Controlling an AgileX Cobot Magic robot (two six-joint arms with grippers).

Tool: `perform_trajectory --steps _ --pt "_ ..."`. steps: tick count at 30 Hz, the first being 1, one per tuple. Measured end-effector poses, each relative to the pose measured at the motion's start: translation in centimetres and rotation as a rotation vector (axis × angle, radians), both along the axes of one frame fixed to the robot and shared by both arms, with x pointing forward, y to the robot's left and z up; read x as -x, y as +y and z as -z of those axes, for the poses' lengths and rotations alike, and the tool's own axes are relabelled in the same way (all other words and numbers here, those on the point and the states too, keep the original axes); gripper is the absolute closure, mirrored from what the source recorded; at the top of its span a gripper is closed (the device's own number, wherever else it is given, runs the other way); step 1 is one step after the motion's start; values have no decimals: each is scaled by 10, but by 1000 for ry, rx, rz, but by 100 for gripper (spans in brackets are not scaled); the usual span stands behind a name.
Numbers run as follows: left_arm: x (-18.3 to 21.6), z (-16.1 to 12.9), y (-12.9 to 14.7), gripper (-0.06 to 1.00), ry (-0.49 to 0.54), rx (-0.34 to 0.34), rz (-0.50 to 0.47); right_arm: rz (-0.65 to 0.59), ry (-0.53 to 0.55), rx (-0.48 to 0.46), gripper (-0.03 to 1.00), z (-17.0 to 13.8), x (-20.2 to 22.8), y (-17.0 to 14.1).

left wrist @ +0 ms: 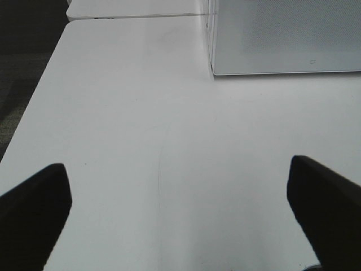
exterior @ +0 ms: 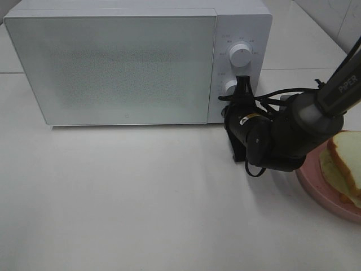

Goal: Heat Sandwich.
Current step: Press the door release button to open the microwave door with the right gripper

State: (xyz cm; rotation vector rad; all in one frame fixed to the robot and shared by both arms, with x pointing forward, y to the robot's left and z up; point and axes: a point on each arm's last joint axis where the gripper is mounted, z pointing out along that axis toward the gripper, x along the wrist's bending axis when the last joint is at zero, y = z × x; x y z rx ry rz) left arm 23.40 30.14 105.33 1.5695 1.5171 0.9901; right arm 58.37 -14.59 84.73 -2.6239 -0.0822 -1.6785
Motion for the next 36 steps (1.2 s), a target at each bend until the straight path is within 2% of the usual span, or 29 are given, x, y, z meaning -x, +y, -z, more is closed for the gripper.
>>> perform_trajectory --steps 9,36 --pt "0 0 0 -4 0 0 0 38 -4 -21 96 4 -5 7" --pt "0 0 0 -4 0 0 0 34 23 -17 96 5 -6 9"
